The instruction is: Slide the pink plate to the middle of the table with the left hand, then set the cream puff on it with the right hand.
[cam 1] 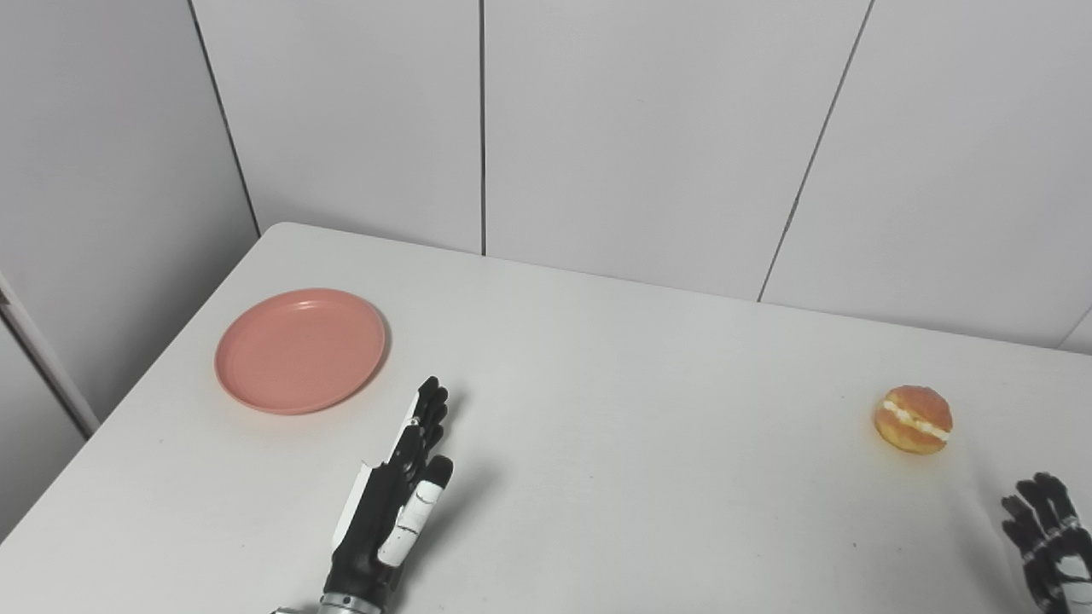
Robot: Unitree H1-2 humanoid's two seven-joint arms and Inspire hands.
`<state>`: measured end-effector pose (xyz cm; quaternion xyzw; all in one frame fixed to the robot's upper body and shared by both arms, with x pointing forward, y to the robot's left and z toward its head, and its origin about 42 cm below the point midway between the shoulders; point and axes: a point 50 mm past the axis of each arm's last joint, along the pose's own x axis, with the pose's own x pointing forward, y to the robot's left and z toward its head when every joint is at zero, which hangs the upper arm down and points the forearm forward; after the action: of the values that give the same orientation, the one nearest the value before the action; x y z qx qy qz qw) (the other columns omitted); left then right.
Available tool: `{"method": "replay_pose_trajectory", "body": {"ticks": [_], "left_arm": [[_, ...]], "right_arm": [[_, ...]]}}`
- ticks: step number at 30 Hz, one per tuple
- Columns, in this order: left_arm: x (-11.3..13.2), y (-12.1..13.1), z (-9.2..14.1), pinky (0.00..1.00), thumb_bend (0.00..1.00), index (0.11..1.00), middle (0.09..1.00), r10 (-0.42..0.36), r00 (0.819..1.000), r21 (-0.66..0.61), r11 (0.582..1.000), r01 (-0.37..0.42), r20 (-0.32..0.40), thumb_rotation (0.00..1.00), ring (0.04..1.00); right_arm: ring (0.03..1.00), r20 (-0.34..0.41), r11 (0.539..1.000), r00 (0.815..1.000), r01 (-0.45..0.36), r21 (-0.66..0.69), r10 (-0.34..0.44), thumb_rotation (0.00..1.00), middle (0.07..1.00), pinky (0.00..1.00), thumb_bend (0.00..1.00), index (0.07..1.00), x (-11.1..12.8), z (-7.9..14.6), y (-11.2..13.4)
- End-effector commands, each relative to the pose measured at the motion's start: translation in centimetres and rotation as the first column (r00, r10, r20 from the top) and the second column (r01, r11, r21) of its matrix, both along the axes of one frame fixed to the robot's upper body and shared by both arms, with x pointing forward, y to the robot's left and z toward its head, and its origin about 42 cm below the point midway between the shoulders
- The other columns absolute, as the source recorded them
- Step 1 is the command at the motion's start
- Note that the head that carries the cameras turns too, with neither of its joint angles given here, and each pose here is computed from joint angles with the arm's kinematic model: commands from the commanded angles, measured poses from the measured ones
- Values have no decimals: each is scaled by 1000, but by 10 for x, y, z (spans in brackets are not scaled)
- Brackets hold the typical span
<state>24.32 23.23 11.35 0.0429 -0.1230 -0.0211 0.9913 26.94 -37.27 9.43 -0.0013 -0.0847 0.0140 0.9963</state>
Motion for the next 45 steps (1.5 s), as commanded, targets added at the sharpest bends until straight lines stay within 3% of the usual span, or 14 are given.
{"method": "replay_pose_trajectory", "body": {"ticks": [1, 6, 8, 13, 19, 24, 37, 45], "left_arm": [[-3, -11, -25, 1000, 841, 1000, 1000, -1, 996, -57, 998, -4, -84, 887, 1000], [5, -3, -7, 957, 796, 991, 959, 21, 1000, -132, 991, -23, -18, 856, 939], [10, 0, 7, 893, 870, 947, 916, 29, 999, -136, 990, -25, 27, 858, 897], [30, 4, 43, 846, 982, 876, 868, 18, 994, -139, 990, -2, 110, 852, 870], [57, 21, 82, 838, 1000, 820, 844, -52, 978, -128, 989, 79, 201, 849, 843], [80, 51, 99, 733, 1000, 806, 801, -89, 955, -84, 990, 117, 282, 843, 796], [118, 137, 166, 670, 1000, 828, 813, -23, 909, -19, 999, 34, 415, 828, 813], [128, 181, 176, 732, 1000, 824, 852, 34, 907, 40, 998, -56, 420, 857, 858]], "right_arm": [[953, -62, 998, 998, 12, 61, -8, 817, 960, 985, 849, 963, -24, -35, 11], [948, -54, 996, 999, 8, 89, -3, 790, 953, 971, 850, 952, -24, -37, 12], [950, -54, 996, 999, 7, 85, -2, 799, 957, 966, 855, 952, -24, -37, 12], [947, -60, 997, 998, 8, 72, -4, 805, 954, 959, 874, 946, -25, -36, 13], [942, -60, 997, 998, 12, 70, -8, 809, 947, 948, 873, 941, -26, -36, 15], [931, -58, 997, 998, 14, 74, -9, 801, 932, 929, 890, 929, -27, -35, 16], [922, -57, 997, 998, 13, 75, -9, 794, 920, 917, 901, 920, -25, -36, 19], [922, -64, 997, 998, 15, 71, -10, 802, 917, 918, 909, 922, -24, -38, 19]]}}
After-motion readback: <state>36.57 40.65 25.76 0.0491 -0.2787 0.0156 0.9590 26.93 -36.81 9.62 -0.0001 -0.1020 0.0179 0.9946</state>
